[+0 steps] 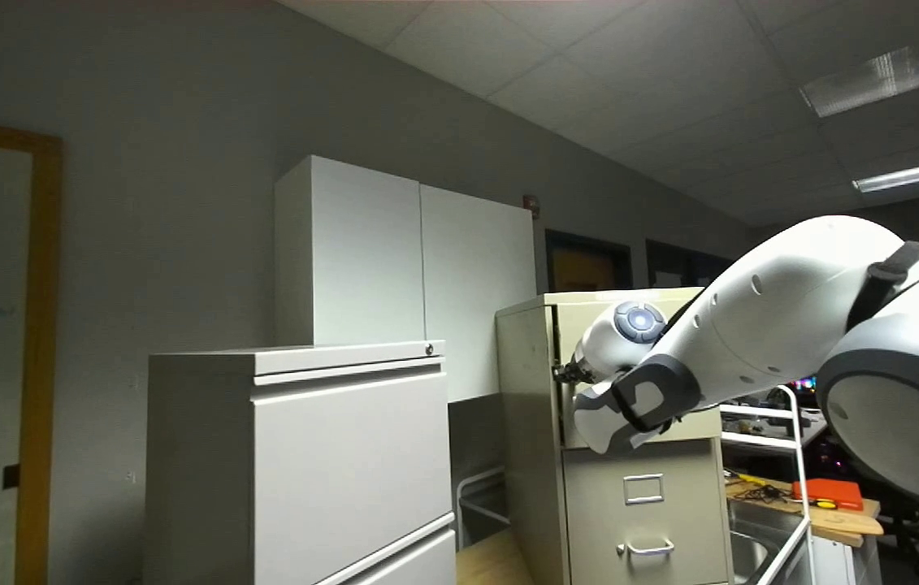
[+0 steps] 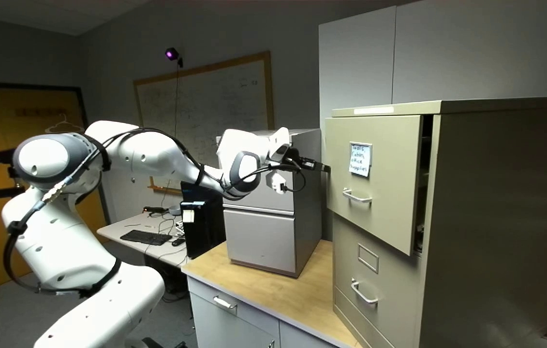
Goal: Close the top drawer of the right cabinet
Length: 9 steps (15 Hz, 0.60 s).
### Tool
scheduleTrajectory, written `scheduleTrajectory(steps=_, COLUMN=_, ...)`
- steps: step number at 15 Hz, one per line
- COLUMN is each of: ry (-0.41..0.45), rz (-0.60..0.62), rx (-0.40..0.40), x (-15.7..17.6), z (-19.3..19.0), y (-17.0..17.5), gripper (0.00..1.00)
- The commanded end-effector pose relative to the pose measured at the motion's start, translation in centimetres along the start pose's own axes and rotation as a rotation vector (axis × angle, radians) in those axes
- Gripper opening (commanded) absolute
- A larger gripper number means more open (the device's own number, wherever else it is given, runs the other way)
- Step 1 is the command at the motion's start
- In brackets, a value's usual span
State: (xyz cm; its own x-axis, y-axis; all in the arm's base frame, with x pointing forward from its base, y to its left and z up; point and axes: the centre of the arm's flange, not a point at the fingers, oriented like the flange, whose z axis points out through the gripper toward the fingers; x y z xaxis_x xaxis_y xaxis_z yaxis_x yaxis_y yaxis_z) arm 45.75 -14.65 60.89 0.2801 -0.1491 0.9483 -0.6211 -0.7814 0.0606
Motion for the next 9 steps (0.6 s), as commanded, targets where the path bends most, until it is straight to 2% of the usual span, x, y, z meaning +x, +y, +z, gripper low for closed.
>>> scheduleTrajectory(steps=1, ry=-0.067, rz=0.060, rx=0.117, x=-0.4, z=7.4, y=0.5, gripper=0.00)
scheduleTrajectory(steps=4, ry=-0.086, rz=0.048, rx=0.108, x=0.6, z=7.4, y=-0.4, gripper=0.00)
scheduleTrajectory(steps=9, ry=-0.082, rz=0.045, rx=0.113, x=0.3, z=7.2, y=-0.1, gripper=0.00)
